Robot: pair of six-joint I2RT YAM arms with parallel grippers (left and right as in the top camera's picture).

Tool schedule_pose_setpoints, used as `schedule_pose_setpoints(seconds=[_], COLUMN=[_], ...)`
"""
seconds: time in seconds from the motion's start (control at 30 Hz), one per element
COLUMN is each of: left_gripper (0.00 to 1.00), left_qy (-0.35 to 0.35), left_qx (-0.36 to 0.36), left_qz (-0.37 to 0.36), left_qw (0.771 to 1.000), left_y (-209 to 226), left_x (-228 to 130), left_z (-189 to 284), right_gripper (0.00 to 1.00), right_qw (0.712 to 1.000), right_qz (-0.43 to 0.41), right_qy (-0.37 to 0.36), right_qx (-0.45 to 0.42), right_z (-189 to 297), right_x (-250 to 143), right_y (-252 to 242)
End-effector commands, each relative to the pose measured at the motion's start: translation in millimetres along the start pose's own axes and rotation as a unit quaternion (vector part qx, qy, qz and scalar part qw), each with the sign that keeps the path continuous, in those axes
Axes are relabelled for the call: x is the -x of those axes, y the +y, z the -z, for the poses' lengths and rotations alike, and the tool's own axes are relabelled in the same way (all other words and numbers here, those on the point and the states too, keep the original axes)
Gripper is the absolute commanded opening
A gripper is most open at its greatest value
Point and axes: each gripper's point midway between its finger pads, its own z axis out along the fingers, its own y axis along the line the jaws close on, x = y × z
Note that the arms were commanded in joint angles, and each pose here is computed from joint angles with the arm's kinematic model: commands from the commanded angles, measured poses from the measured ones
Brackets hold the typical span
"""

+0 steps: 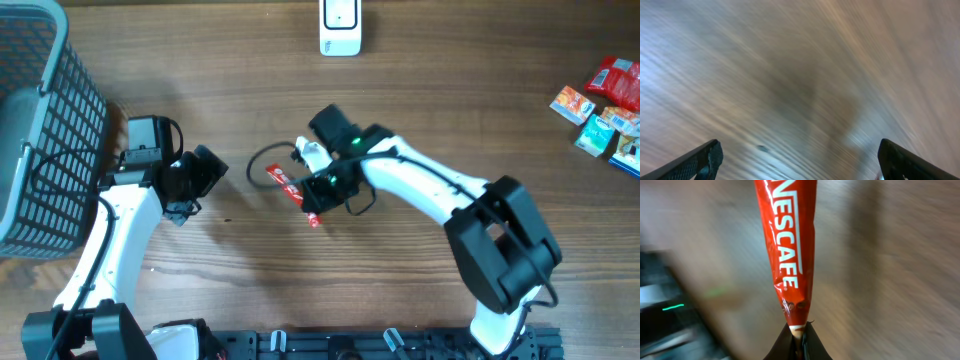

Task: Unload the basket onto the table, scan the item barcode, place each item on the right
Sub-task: 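Lift the stick with the right gripper toward the left gripper, then grasp the stick with the left gripper and open the right gripper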

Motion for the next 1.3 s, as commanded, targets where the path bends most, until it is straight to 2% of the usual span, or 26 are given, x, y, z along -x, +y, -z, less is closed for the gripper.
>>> schedule_pose_setpoints(seconds=[0.0, 0.1, 0.23, 0.37, 0.4, 0.43, 0.47, 0.53, 0.77, 1.03, 1.17, 1.27], left_gripper=[0.97, 0.98, 1.0, 0.99, 1.0, 1.0, 1.0, 0.99, 0.98, 1.0, 1.0, 1.0], left_qy=[0.057, 0.079, 0.106, 0.132, 0.14, 0.145, 0.152, 0.154, 0.133, 0.124, 0.14, 0.134], left_qx=[-0.091, -0.146, -0.243, -0.346, -0.381, -0.401, -0.432, -0.451, -0.463, -0.479, -0.465, -0.474], left_qz=[-0.065, -0.1, -0.15, -0.202, -0.225, -0.238, -0.26, -0.277, -0.297, -0.356, -0.345, -0.339], left_qw=[0.992, 0.981, 0.952, 0.907, 0.886, 0.873, 0.85, 0.834, 0.825, 0.793, 0.803, 0.802], left_y=[-30, -48, -79, -107, -115, -118, -123, -125, -131, -156, -168, -178], left_x=[-20, -29, -41, -56, -62, -65, -72, -76, -72, -87, -93, -87], left_z=[5, 11, 26, 50, 60, 65, 75, 81, 83, 73, 49, 37], right_gripper=[0.04, 0.04, 0.04, 0.04, 0.04, 0.04, 0.04, 0.04, 0.04, 0.04, 0.04, 0.04], right_qw=[0.97, 0.954, 0.931, 0.885, 0.878, 0.877, 0.876, 0.875, 0.869, 0.864, 0.863, 0.862], right_qz=[-0.001, -0.03, -0.067, -0.084, -0.106, -0.117, -0.124, -0.13, -0.166, -0.189, -0.194, -0.2], right_qy=[-0.011, -0.026, -0.044, -0.047, -0.038, -0.035, -0.031, -0.027, -0.004, 0.014, 0.02, 0.026], right_qx=[0.242, 0.298, 0.357, 0.455, 0.465, 0.465, 0.466, 0.466, 0.466, 0.466, 0.465, 0.465], right_z=[39, 64, 96, 129, 131, 131, 131, 131, 132, 130, 129, 128], right_x=[11, 19, 24, 22, 21, 21, 21, 23, 30, 31, 30, 29], right_y=[57, 54, 45, 54, 53, 51, 51, 50, 50, 53, 55, 56])
